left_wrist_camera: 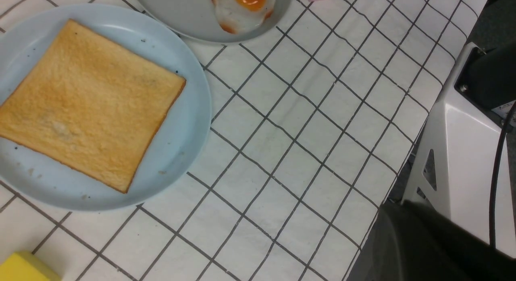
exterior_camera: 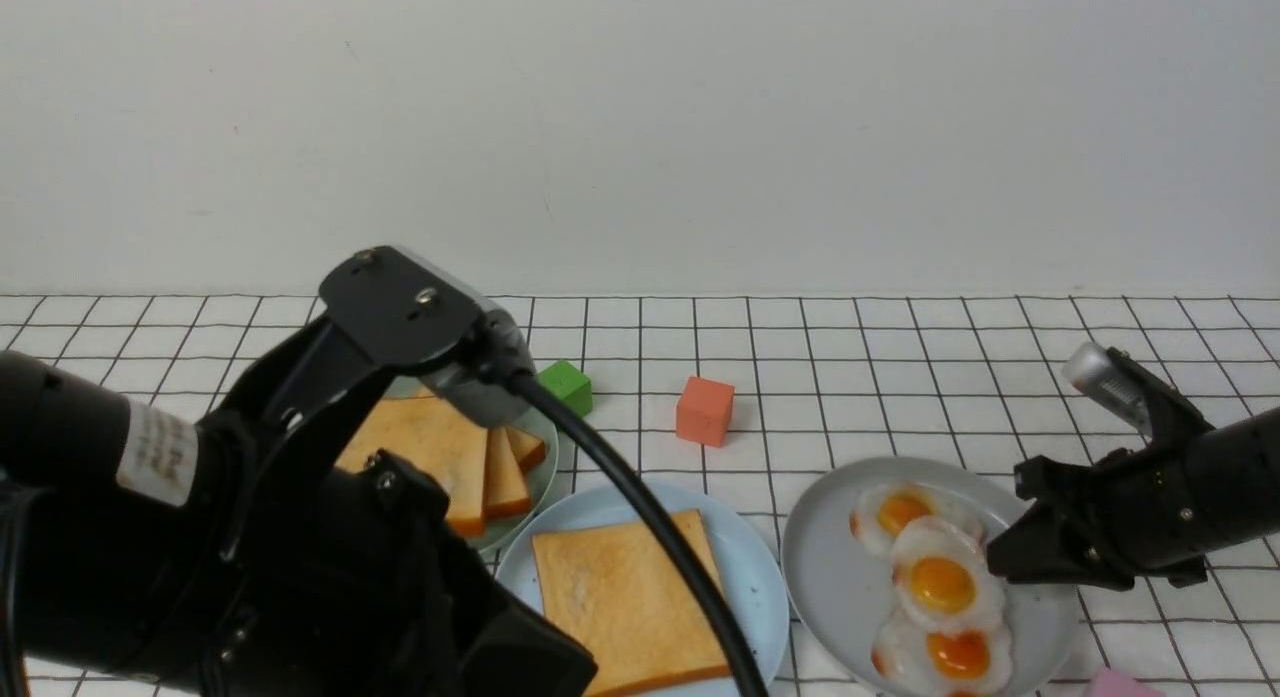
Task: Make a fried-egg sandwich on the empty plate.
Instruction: Use the right arm to grab a fried egg
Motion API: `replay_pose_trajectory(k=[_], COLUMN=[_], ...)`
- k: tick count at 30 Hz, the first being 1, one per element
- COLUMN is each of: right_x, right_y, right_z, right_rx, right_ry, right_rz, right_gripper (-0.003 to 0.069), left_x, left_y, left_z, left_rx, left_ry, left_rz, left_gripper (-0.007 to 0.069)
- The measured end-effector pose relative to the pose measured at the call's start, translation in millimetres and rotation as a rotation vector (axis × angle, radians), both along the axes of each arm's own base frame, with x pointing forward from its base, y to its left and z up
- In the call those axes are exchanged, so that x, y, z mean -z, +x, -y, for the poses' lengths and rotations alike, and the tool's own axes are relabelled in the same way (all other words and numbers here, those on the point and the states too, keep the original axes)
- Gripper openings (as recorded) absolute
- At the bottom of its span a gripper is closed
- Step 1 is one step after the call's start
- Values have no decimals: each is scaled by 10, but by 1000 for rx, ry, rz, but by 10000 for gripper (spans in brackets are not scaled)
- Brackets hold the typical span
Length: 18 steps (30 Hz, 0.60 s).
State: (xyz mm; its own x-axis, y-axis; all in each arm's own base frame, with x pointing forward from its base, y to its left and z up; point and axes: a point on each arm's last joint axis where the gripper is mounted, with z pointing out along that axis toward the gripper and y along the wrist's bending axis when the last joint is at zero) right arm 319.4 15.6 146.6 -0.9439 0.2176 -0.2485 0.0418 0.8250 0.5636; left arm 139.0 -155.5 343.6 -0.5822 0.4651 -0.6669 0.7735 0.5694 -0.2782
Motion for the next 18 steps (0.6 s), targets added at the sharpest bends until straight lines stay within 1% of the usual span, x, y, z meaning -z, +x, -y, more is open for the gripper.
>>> replay_pose_trajectory(k=[2, 5, 8, 11, 18], right_x=[1, 2, 6, 5, 49], right_y=[-2, -1, 6, 18, 57], right_z=[1, 3, 13, 20, 1], right_rx=[-14, -40, -49, -40, -14], right_ry=[-7, -20, -38, -45, -5], right_rz=[7, 26, 41, 52, 61], right_gripper=[234, 315, 353, 353, 270], left_x=[0, 0, 0, 1, 1], left_y=[0, 0, -1, -1, -2], left_z=[0, 0, 0, 0, -1], left_rx=[0, 0, 0, 1, -1], left_ry=[0, 0, 0, 1, 0], left_rz=[0, 0, 0, -1, -4], left_gripper=[-5, -3, -2, 0, 3])
